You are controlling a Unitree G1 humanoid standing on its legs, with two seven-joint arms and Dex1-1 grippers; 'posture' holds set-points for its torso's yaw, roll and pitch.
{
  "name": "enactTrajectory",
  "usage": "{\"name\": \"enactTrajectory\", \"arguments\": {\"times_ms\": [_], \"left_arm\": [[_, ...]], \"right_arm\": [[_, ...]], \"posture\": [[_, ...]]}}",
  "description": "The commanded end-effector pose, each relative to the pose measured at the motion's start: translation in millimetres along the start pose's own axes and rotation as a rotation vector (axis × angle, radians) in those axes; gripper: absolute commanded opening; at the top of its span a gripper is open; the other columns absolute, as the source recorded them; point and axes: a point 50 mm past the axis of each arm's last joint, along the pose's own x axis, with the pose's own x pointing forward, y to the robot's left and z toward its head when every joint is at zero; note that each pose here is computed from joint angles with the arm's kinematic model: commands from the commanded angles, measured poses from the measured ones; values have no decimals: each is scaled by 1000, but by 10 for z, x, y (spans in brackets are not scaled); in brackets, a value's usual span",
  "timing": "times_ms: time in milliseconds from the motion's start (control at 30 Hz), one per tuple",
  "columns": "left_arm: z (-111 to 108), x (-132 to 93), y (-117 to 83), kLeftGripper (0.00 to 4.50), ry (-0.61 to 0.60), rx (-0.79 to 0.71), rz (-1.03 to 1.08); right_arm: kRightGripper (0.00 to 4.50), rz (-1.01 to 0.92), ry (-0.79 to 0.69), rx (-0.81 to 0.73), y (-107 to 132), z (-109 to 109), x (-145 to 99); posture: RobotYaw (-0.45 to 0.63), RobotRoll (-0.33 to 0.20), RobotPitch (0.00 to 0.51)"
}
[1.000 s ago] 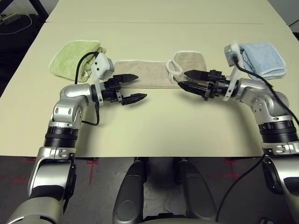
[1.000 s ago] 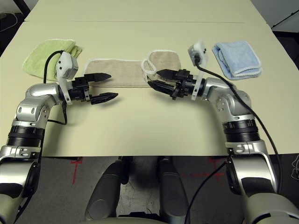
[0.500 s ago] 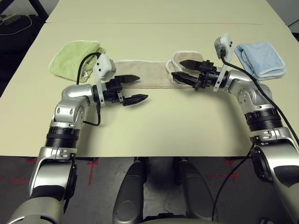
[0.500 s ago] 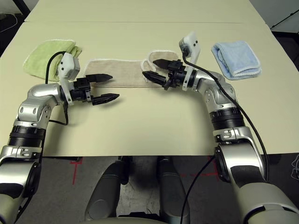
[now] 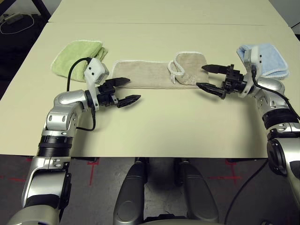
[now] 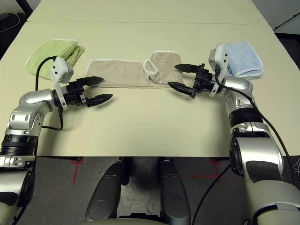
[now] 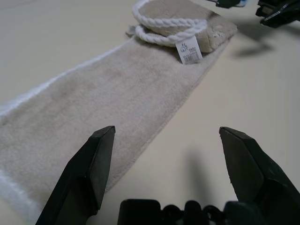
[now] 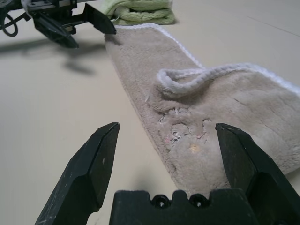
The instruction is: Fold the towel and set it aside.
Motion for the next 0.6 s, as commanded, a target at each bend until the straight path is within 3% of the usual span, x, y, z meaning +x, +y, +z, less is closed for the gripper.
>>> {"name": "enactTrajectory", "arguments": {"times_ms": [33, 300, 600], "left_arm": [[-25, -66, 5, 4500, 4, -26, 46], [-55, -91, 15, 4500, 25, -37, 81], [-126, -55, 45, 4500, 21, -61, 105]], "right_arm": [[4469, 49, 15, -35, 9, 22, -55], [4469, 68, 59, -83, -13, 73, -278], [4469, -27, 10, -55, -39, 111, -480]], "posture": [[74, 0, 249], [74, 0, 254], [50, 0, 249]]}}
